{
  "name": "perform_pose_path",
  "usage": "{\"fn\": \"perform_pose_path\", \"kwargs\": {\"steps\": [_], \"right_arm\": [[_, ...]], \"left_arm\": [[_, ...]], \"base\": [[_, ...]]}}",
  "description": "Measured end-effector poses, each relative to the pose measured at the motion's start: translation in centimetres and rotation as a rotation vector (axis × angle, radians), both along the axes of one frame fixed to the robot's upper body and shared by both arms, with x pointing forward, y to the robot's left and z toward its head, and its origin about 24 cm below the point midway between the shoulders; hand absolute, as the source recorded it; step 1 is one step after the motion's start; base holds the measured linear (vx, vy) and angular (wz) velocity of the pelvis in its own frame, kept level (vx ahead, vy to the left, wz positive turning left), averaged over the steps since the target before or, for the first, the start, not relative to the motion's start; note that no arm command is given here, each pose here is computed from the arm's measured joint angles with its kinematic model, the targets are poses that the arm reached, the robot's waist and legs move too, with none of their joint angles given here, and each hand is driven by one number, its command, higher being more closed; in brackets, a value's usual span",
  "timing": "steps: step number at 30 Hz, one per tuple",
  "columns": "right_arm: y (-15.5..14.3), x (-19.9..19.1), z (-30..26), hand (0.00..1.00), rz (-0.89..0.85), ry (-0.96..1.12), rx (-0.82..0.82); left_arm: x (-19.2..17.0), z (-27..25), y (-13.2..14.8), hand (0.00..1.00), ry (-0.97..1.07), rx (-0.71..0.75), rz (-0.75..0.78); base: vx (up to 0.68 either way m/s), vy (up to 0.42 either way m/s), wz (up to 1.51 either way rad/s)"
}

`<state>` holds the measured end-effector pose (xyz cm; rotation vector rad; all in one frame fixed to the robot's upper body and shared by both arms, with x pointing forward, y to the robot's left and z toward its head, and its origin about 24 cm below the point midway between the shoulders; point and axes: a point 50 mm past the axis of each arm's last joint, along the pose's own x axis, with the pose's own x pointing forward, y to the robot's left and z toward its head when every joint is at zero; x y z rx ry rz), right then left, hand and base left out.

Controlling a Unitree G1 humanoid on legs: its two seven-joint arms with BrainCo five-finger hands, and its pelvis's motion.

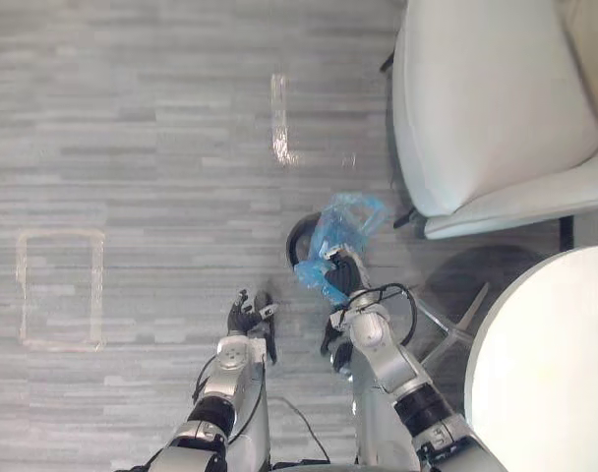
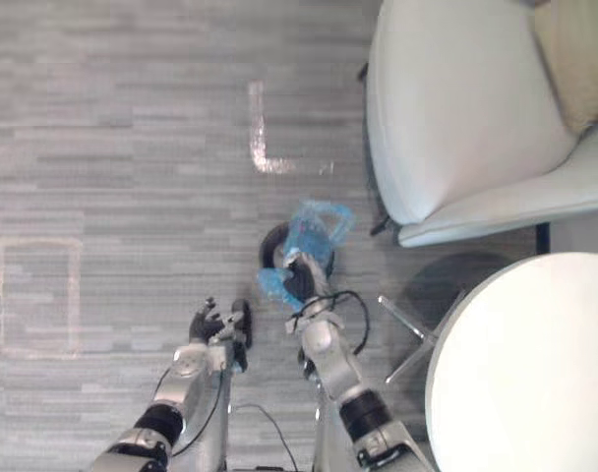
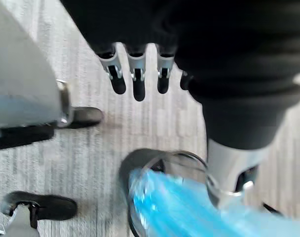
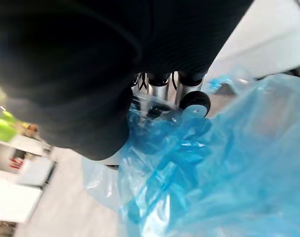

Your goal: Gather rubbish on tea table into small bin, then transfer packed bag to large trash can.

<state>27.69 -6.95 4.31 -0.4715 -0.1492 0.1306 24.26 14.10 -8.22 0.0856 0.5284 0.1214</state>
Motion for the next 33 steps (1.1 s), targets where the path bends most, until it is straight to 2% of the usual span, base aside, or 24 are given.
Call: {"fn": "perform_pose_path", "kwargs": {"steps": [6, 10, 14, 18, 22, 33], "right_arm": [[-0.3, -1.1, -1.6, 1.0, 0.053, 0.074, 0.002], [-1.0, -1.8, -2.5, 1.0, 0.071, 0.118, 0.001], [-2.1, -2.3, -2.5, 1.0, 0.079, 0.119, 0.002], [-2.9, -2.7, -1.1, 1.0, 0.099, 0.062, 0.033], [-3.3, -3.2, -0.4, 1.0, 0.135, 0.043, 0.086], [-3.0, -3.3, 1.3, 1.0, 0.218, 0.018, 0.177]], "left_arm": [[-2.5, -2.1, 0.2, 0.0, 0.109, 0.068, -0.087], [-2.9, -2.1, 0.8, 0.0, 0.105, 0.118, -0.127], [-3.2, 1.2, 0.6, 0.0, -0.103, 0.145, -0.222], [-3.4, 2.1, 0.5, 0.0, -0.154, 0.133, -0.24], [-2.5, 5.0, 0.0, 0.0, -0.305, 0.149, -0.27], [-2.4, 7.9, -1.9, 0.0, -0.457, 0.175, -0.363]], "base": [[0.16, -0.008, -0.06], [0.13, 0.021, -0.06], [0.05, 0.011, -0.07], [0.0, 0.033, -0.14], [-0.03, 0.021, -0.1], [-0.01, 0.019, -0.08]]}}
